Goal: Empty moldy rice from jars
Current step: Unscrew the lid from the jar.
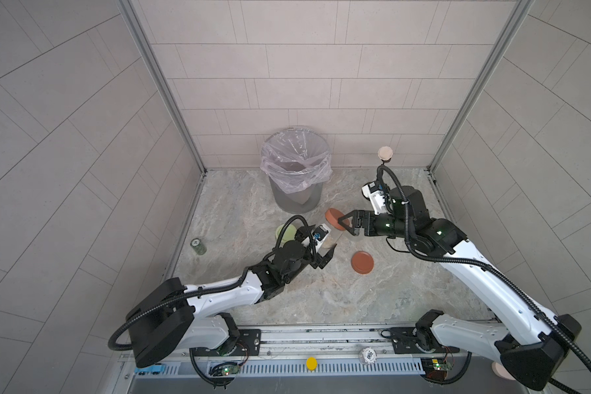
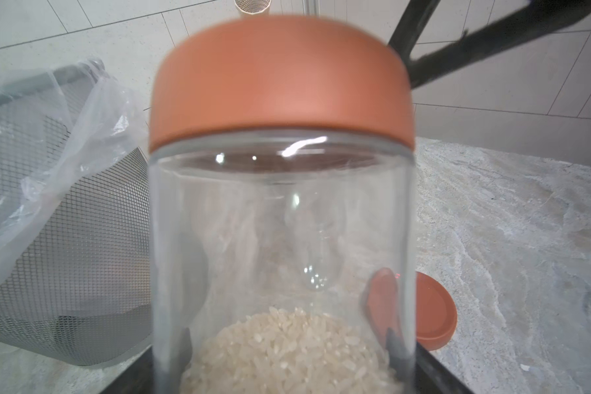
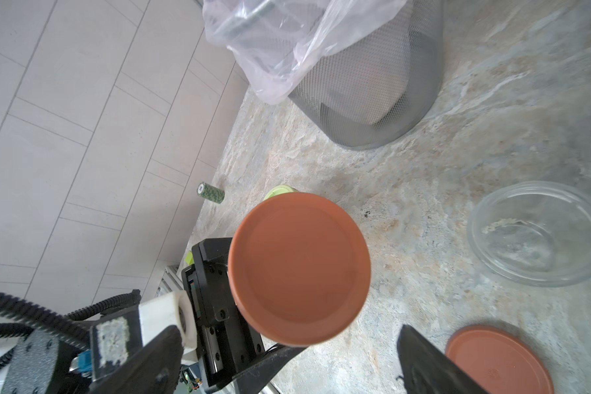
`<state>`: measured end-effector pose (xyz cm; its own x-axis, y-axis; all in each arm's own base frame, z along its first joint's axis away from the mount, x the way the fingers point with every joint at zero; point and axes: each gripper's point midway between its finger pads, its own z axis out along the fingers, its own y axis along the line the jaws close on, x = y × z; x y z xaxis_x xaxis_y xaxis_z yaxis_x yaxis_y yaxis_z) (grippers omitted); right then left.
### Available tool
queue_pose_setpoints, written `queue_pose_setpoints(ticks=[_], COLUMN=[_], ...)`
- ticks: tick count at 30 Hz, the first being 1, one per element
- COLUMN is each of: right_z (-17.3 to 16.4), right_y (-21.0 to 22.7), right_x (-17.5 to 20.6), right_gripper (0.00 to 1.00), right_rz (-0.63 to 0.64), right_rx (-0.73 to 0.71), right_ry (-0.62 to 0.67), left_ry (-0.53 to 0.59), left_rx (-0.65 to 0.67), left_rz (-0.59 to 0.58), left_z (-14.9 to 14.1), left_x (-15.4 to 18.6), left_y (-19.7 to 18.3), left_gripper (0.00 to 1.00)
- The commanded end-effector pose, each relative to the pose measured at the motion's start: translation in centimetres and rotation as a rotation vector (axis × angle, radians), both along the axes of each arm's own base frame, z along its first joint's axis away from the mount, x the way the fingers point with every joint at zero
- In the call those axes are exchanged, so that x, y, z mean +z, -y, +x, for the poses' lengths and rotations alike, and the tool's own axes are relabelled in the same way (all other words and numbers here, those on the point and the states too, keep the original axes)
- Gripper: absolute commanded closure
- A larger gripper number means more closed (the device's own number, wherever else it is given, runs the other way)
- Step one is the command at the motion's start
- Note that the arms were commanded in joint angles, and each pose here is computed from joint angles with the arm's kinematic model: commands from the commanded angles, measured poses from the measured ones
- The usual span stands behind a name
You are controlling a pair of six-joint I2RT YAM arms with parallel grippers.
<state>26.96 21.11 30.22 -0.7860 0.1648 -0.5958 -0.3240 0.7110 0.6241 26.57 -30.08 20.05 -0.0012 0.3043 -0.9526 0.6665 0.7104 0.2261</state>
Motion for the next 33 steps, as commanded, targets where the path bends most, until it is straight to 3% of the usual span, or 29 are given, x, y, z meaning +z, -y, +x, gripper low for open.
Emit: queue_pose_setpoints(ticks=[1, 7, 12, 17, 26, 33], right_z=[-0.7, -0.2, 0.4, 1.2, 1.8, 0.8], right_y=[1.3, 0.0, 1.3, 1.9, 3.3, 6.8], right_x=[1.3, 2.8, 1.3, 1.6, -1.7, -2.1], right_gripper=[0.01, 0.00, 0.00, 0.00, 0.00, 0.00], right_rz=[0.021, 0.103, 0.070, 0.106, 0.136, 0.112], right_rx=[-0.030, 0.008, -0.079, -0.133, -0.231, -0.347], right_ry=[-0.060, -0.082, -0.103, -0.039, -0.144, -0.117], left_ry=[0.182, 0.214, 0.212, 0.216, 0.205, 0.197], left_rx=[0.009, -0.020, -0.050, -0.073, -0.116, -0.132], left_rz=[-0.082, -0.107, -0.137, -0.170, -0.224, -0.240], left_z=[0.1, 0.2, 0.2, 0.2, 0.3, 0.4], left_x=[5.5, 5.4, 5.1, 5.5, 5.3, 5.1], left_y=[-0.5, 0.5, 1.5, 2.1, 3.6, 4.3], left_gripper=[0.84, 0.92, 0.99, 1.00, 1.00, 1.00])
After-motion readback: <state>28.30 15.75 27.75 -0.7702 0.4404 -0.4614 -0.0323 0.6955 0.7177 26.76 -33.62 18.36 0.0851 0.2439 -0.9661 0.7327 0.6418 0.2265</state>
